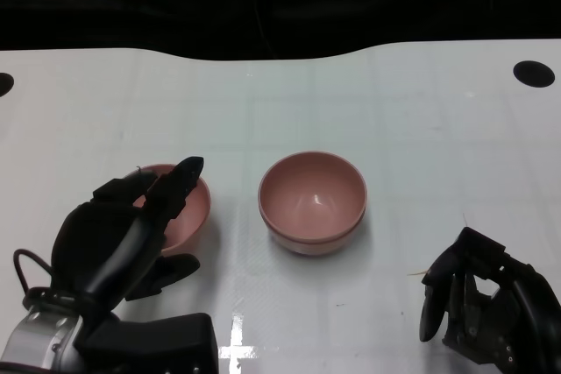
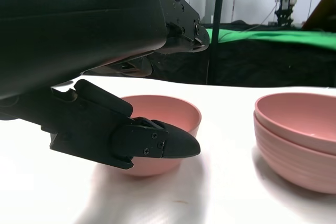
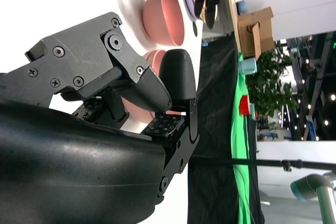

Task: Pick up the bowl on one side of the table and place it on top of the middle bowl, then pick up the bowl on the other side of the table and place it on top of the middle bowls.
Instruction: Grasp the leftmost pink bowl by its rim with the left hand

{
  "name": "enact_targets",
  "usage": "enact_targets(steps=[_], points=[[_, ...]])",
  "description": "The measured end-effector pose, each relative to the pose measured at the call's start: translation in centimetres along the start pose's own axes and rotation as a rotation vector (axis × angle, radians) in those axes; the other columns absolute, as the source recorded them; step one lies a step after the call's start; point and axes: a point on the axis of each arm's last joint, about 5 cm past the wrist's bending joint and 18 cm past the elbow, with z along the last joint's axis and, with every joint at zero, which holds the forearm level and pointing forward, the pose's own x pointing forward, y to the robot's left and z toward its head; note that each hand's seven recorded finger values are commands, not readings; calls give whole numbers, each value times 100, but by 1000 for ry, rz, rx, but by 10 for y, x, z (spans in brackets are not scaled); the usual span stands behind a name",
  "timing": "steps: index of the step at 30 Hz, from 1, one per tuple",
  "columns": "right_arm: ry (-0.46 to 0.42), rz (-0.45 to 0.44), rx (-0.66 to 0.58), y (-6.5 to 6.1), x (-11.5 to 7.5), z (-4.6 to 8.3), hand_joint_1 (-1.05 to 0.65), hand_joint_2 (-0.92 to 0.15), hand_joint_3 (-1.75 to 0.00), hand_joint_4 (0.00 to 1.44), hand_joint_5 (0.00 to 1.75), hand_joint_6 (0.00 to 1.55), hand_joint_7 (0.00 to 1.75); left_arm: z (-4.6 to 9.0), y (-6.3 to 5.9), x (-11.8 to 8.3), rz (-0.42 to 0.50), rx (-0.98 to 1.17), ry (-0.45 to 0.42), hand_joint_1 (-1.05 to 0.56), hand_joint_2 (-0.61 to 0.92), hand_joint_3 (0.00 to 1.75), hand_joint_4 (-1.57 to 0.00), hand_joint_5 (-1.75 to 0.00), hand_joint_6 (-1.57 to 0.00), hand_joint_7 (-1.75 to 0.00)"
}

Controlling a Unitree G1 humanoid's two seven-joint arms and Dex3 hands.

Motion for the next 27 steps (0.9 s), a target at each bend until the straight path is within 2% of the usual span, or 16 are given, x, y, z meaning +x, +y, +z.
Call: enact_targets(steps=[1,3,5,8,9,12,17,27], points=[[0,0,0,0,0,0,-17,-37,-140,91,171,82,155,0,0,0,-5,4,0,-59,92,25,-41,-8,-21,-3],[1,-3,0,0,0,0,-17,-37,-140,89,171,82,155,1,-3,5,-41,45,14,-56,92,13,-51,-12,-33,-5],[-5,0,3,2,1,1,-17,-37,-140,89,171,81,155,1,-6,12,-76,90,38,-55,92,10,-53,-13,-35,-5],[-6,0,4,2,1,2,-17,-37,-141,88,172,81,156,4,-5,18,-81,110,35,-54,92,8,-56,-14,-38,-5],[-4,-2,2,2,1,2,-17,-37,-141,88,172,80,156,5,-6,22,-91,118,35,-49,92,6,-69,-19,-52,-8],[-3,1,-3,3,1,2,-17,-37,-141,87,173,80,156,5,-11,34,-132,151,53,-45,92,5,-80,-22,-64,-8],[-3,0,-5,2,1,2,-17,-37,-141,88,172,80,155,6,-18,40,-152,173,56,-42,92,3,-86,-24,-68,-7],[1,-5,-8,3,-1,2,-17,-36,-141,88,171,82,153,5,-24,38,-154,167,63,-41,92,4,-92,-29,-75,-7]])
